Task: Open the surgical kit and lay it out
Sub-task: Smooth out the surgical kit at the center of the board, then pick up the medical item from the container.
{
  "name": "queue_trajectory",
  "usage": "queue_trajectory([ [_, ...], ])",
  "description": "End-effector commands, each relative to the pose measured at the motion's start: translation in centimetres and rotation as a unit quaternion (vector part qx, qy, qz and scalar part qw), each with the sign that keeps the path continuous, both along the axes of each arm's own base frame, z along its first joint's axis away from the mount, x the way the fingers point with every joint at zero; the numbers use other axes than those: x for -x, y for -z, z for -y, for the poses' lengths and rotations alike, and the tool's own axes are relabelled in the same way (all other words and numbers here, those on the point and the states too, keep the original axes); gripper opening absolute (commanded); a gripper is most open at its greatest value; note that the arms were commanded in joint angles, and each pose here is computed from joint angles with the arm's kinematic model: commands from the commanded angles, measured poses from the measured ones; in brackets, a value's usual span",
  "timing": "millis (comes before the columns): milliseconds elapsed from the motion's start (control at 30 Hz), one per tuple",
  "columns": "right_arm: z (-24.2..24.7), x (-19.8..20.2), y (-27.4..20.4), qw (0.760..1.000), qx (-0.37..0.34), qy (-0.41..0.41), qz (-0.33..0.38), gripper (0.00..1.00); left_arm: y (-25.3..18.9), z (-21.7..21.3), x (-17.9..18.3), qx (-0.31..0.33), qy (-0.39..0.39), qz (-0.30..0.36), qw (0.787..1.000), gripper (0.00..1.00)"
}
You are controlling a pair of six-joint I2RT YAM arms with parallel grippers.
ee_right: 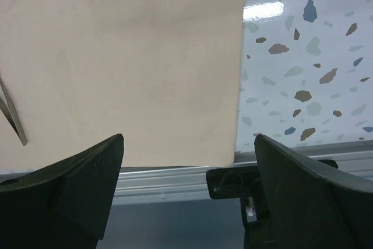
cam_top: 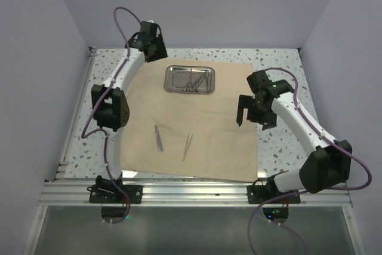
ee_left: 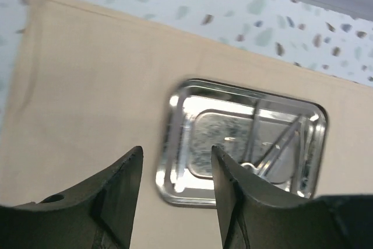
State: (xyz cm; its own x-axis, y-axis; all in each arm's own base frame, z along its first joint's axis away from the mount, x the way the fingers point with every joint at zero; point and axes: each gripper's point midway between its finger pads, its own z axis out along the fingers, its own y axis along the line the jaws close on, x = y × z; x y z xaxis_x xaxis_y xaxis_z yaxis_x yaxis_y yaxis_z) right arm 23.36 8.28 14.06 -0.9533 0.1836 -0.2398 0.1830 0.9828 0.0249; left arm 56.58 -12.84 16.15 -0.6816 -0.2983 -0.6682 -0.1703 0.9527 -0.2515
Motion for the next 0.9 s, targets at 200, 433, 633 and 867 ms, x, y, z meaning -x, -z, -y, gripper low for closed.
queue_trajectory([
  [200, 2.3, 0.9, -2.7, 0.999, 0.020, 0.028, 0.040, 0.98, 2.6, 17.1, -1.2, 0.128, 0.229, 0.072, 0.962, 0.52],
  [433, 3.3, 2.1, -2.9, 0.998, 0.033, 0.037, 0.036, 0.98, 6.0, 20.5, -2.1, 0.108, 0.230, 0.073, 0.964, 0.50],
  [633, 4.3, 3.0, -3.1, 0.997, 0.047, 0.044, 0.034, 0.98, 9.3, 20.4, -1.2, 0.054, 0.233, 0.047, 0.970, 0.47],
  [867, 4.6, 3.0, -2.9, 0.997, 0.046, 0.048, 0.030, 0.98, 12.6, 20.2, 1.0, -0.028, 0.249, 0.006, 0.968, 0.45],
])
